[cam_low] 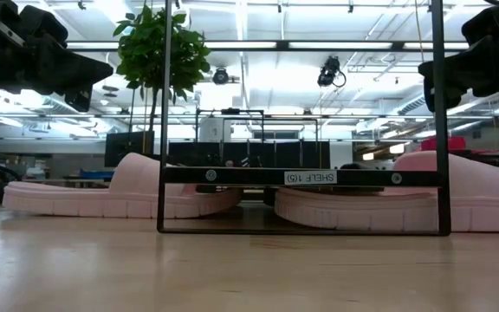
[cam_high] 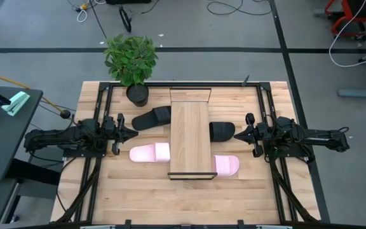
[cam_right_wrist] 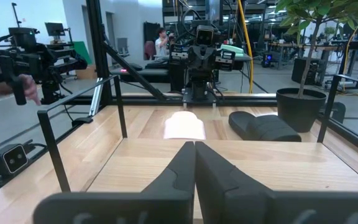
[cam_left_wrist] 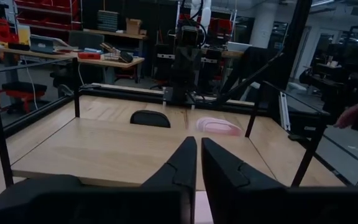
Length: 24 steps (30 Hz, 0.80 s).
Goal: Pick and place slides into the shelf
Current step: Put the right pink slide on the shelf
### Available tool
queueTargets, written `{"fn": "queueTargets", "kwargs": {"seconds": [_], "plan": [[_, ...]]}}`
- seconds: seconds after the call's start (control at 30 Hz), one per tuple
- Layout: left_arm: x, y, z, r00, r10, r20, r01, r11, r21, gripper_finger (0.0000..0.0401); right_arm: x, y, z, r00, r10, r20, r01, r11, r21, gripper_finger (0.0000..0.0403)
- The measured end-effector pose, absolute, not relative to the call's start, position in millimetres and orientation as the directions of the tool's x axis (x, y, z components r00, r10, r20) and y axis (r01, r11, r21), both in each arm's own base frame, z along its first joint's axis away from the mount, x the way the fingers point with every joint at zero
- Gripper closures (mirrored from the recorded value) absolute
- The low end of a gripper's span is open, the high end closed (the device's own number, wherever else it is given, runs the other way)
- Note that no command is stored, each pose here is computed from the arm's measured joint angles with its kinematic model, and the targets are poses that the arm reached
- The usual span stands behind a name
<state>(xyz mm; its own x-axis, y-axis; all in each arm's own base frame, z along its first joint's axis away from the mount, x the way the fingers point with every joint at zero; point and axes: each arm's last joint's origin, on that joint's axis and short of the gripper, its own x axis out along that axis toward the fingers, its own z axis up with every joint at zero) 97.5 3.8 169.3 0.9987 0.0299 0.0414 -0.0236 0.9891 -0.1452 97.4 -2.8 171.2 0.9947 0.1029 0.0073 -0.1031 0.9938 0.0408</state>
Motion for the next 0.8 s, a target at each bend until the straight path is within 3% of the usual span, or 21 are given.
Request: {"fn": "queueTargets", "kwargs": {"seconds": [0.6,0.8], "plan": [[97,4,171,0.997,0.041,0.061,-0.032,0.989,-0.143,0.0368,98,-3,172,0.996,0.085,0.020,-0.085,0.996,-0.009,0.0389],[95,6,185,0.974,0.098,0.206,-0.061,0.982,-0.178,0.0380,96,-3,187,0.982,0.083,0.170,-0.077,0.996,-0.041,0.0389]]}}
